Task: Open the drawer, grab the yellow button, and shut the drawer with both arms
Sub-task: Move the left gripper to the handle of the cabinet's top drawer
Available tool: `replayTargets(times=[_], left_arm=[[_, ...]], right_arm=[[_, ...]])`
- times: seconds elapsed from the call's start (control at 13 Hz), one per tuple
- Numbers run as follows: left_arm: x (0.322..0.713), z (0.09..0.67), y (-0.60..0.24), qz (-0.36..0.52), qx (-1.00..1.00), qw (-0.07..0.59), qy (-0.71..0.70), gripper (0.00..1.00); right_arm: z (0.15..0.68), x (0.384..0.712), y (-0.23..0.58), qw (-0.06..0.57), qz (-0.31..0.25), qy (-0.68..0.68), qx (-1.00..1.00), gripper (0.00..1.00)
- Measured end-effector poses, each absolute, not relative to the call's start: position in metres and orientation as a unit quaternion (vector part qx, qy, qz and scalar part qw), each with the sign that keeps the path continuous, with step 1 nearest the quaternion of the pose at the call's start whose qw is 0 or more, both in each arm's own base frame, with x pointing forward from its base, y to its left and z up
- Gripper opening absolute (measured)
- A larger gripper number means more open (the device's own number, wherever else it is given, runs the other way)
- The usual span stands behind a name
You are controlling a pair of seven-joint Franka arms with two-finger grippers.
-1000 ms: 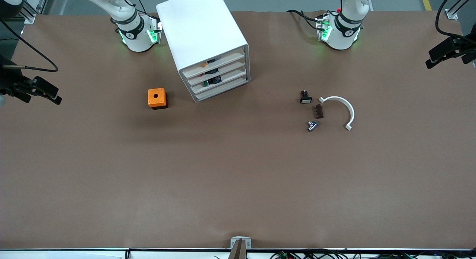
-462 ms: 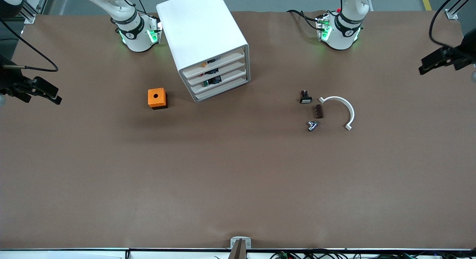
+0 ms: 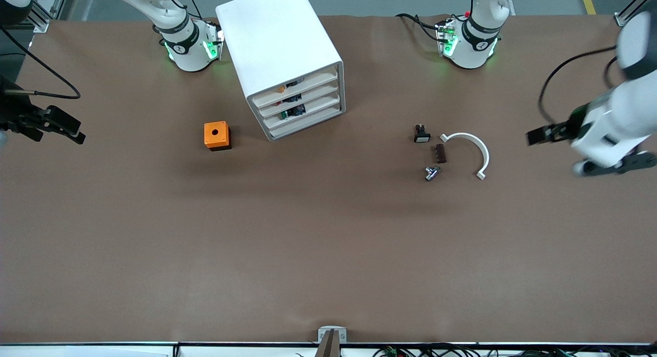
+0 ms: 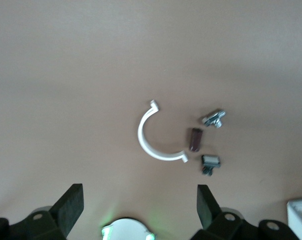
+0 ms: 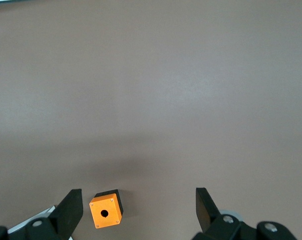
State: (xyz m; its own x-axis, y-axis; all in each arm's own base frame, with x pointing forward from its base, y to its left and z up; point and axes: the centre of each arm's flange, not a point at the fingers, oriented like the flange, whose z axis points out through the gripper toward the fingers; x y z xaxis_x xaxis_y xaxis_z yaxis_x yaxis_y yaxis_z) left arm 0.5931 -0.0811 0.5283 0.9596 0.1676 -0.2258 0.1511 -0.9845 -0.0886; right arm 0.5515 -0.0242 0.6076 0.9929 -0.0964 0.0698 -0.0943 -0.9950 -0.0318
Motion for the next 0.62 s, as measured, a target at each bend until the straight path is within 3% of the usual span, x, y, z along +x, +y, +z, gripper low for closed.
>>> replayTargets(times=[0.31, 0.62], left_arm=[[0.605, 0.467, -0.157, 0.128, -0.978, 0.063, -0.153, 1.0], [0.583, 0.431, -0.247, 0.159, -0.932, 0.072, -0.317, 1.0]], right_arm=[[0.608, 0.551, -0.024, 0.014, -0.036, 0.047, -0.998, 1.0], [0.607, 0.552, -0.024, 0.014, -0.035, 0.047, -0.998, 1.0]])
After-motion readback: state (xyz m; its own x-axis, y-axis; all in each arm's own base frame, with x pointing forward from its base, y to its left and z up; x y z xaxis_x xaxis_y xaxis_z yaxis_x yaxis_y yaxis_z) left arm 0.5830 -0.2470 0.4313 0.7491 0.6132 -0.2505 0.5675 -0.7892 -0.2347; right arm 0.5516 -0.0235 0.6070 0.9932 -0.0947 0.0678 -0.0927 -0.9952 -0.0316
